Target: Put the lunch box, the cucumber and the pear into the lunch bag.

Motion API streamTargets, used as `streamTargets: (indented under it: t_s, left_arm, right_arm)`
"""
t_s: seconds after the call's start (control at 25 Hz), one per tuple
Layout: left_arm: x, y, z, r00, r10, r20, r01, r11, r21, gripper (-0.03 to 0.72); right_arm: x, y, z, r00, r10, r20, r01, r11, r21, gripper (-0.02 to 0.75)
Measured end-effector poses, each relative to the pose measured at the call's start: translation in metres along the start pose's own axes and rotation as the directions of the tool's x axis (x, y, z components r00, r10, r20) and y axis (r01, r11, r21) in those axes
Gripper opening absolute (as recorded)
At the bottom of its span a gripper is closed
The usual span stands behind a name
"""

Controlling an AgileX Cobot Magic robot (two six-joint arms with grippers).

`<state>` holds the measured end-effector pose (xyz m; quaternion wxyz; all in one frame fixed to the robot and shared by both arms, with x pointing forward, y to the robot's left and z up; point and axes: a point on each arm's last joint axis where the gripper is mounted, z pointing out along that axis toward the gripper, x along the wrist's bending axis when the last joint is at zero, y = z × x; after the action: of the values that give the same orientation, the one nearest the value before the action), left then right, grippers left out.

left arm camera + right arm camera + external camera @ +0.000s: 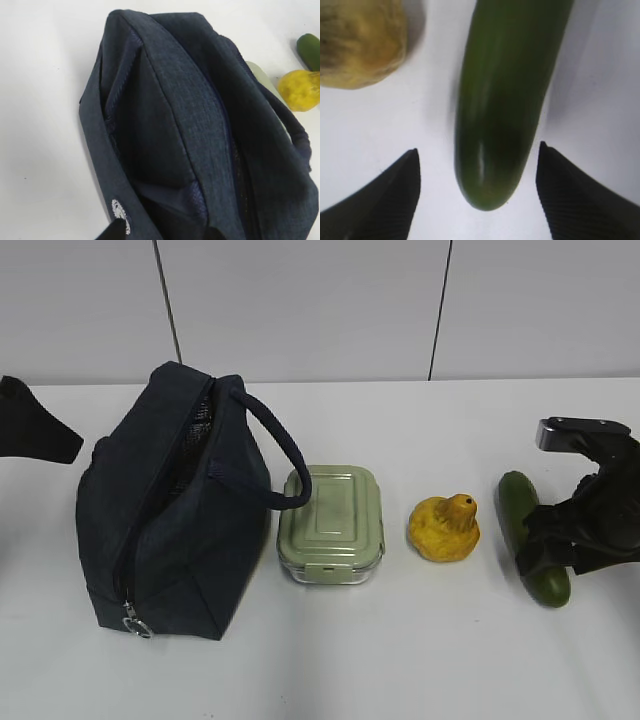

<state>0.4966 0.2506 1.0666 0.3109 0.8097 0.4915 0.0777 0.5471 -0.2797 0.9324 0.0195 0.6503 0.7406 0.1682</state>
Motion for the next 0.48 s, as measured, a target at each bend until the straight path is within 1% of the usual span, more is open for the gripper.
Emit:
streamTargets:
  t_s: [0.48]
  left_arm:
    - [0.0000, 0.0000, 0.0000, 1.000, 0.000, 0.000, 0.000, 1.000, 0.000, 0.288]
  right_arm:
    - [-0.0028, 0.0042, 0.0017, 0.999, 0.027, 0.025, -0.026, 0.999, -0.035, 0.554]
